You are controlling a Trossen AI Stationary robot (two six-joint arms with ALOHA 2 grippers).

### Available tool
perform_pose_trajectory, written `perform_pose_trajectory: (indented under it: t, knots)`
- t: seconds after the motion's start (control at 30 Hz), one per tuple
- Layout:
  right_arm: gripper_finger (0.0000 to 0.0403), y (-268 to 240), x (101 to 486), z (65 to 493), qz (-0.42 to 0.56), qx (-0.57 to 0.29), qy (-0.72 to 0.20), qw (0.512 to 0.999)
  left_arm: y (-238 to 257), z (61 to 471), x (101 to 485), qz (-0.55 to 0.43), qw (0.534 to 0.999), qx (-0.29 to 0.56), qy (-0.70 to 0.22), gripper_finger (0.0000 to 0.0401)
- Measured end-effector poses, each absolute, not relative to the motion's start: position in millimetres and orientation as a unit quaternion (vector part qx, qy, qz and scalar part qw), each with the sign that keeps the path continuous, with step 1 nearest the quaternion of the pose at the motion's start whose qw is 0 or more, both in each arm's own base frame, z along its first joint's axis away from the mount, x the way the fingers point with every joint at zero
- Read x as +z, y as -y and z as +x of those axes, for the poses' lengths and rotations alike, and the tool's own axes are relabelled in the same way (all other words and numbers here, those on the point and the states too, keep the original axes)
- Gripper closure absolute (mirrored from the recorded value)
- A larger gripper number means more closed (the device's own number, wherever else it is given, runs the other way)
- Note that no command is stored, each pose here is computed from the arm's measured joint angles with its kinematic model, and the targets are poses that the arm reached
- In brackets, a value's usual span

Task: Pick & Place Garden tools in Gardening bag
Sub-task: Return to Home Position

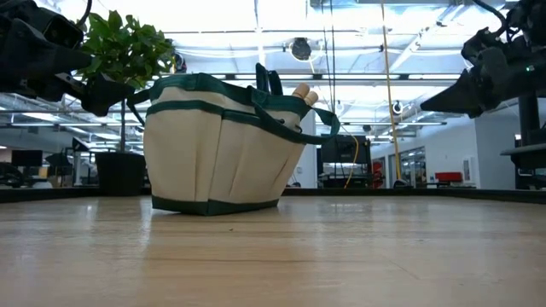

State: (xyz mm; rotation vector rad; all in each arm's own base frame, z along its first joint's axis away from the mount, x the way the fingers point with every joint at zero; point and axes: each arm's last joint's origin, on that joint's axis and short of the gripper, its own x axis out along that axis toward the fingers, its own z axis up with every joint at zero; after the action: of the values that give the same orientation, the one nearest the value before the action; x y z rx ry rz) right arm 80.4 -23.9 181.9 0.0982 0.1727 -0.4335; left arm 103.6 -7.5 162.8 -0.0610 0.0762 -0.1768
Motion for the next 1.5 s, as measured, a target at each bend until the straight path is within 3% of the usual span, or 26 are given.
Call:
perform_pose_trajectory:
  t: [0.9,1.2,1.5]
  knots:
    - [0.0403,24.0,182.1,80.4,0.047,-0.216,-0.085,0.971,7.6,103.6,163.1,-0.031,0.995,-0.089,-0.037,0.0011]
    - [0.0403,23.8,182.1,80.5,0.103,-0.219,-0.072,0.968,7.6,103.6,163.1,-0.031,0.995,-0.089,-0.036,0.0011]
    - [0.0403,23.8,182.1,80.5,0.247,-0.227,-0.039,0.941,7.6,103.6,163.2,-0.030,0.995,-0.089,-0.036,0.0011]
